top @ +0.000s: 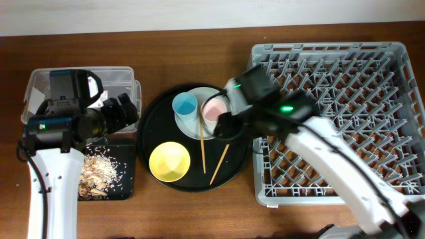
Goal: Sort waste into correct bins and load items into the dishwasher rack
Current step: 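Grasp a wooden chopstick on the round tray with the right gripper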
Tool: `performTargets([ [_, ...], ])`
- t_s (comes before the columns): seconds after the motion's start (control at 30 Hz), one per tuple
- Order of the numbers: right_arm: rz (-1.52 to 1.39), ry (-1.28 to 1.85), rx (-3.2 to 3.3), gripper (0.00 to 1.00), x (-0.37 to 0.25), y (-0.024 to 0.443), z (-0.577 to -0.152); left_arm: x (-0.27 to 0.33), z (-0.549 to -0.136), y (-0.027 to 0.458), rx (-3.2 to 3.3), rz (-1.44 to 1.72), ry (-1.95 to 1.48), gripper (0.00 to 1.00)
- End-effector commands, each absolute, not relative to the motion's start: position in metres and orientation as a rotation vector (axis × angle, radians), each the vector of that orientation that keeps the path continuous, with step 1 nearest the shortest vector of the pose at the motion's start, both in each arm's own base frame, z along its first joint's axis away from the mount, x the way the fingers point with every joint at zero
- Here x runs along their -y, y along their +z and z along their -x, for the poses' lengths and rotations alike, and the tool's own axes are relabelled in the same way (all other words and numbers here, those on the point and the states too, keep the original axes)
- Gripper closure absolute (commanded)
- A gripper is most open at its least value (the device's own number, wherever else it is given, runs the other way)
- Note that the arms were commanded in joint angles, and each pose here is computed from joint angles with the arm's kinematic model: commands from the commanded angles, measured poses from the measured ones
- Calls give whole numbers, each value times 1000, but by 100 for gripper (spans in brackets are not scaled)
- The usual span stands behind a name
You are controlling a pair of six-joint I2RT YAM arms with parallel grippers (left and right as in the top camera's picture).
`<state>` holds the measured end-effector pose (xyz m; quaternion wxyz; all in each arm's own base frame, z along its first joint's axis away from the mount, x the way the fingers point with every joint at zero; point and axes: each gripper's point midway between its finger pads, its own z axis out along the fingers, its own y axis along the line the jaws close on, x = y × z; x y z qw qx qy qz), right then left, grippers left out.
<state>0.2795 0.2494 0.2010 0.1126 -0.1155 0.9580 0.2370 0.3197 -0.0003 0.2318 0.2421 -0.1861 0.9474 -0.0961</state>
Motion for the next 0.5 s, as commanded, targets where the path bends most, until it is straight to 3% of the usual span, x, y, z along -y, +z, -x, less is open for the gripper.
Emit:
performTargets([
  [0.0, 259, 480, -2922, 54, -274, 143, -287, 1, -320, 236, -2581, 489, -272, 1],
  [0.13, 280, 405, -3039, 54, -295, 83, -282, 1, -320, 236, -2581, 489, -272, 1],
  [0.47, 370, 254, -2999, 59, -304, 50, -268, 1, -320, 236, -2581, 489, -272, 1],
])
